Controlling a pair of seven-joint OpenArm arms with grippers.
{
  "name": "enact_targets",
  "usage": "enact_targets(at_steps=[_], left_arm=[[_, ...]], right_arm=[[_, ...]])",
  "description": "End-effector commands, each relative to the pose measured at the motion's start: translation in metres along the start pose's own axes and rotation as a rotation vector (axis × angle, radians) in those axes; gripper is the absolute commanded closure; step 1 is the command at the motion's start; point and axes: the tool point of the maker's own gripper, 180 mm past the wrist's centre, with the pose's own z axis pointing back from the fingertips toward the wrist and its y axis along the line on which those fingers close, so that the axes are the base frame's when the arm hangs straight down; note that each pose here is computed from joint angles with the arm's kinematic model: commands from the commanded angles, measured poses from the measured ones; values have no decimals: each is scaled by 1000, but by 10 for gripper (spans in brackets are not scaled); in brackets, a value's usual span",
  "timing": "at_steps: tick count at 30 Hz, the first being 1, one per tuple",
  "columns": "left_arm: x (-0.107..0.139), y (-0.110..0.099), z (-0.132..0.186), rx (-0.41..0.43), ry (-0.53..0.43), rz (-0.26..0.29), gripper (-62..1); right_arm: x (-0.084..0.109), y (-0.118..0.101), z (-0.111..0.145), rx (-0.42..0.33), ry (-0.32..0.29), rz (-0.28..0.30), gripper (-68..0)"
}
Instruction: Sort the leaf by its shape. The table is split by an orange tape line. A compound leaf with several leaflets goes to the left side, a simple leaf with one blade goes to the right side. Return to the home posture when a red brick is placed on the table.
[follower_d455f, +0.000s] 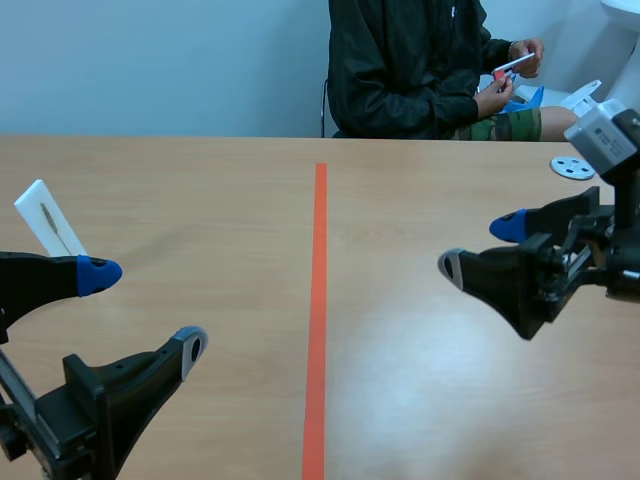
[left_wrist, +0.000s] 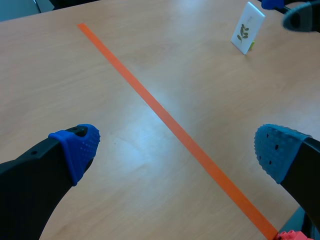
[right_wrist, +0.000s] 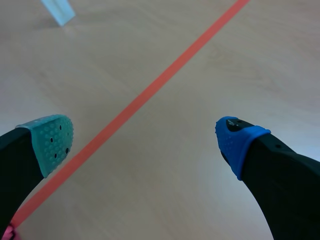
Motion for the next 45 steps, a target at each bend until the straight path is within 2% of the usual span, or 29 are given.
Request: enact_targets(at_steps=[1,5,9,12,14,22,26,28,34,38,42,45], left_arm=[[7,0,0,-3,-29,0,-623],[7,0,0,-3,-28,0,-623],[7,0,0,-3,-28,0,-623],[7,0,0,-3,-28,0,-623],[7,0,0,-3,-29,0,-623],[7,0,0,-3,-29,1,-623],[8,1,-1,-3,-32,-1,-623],[9,1,-1,-3,-33,-3,-623],[8,1,-1,-2,-31,-2,-623],[9,1,-1,-2,-34,-1,-623],[9,1,-1,-3,-33,-1,-623],[9,1,-1,-2,-32,-1,-623]], right_arm=[[9,7,4,16,-13,40,-582],[-3,32,14,39,25,51,-582],[-7,45,29,23,46,63,-582],[-6,53,38,13,50,66,-582],[-1,57,39,13,32,69,-582],[1,54,38,-2,22,77,-582],[0,40,38,-87,24,50,-582],[0,37,38,-106,17,46,-582],[10,48,37,-93,8,79,-582],[16,47,38,-131,15,117,-583],[15,42,37,-168,18,102,-615],[11,45,33,-169,25,98,-631]])
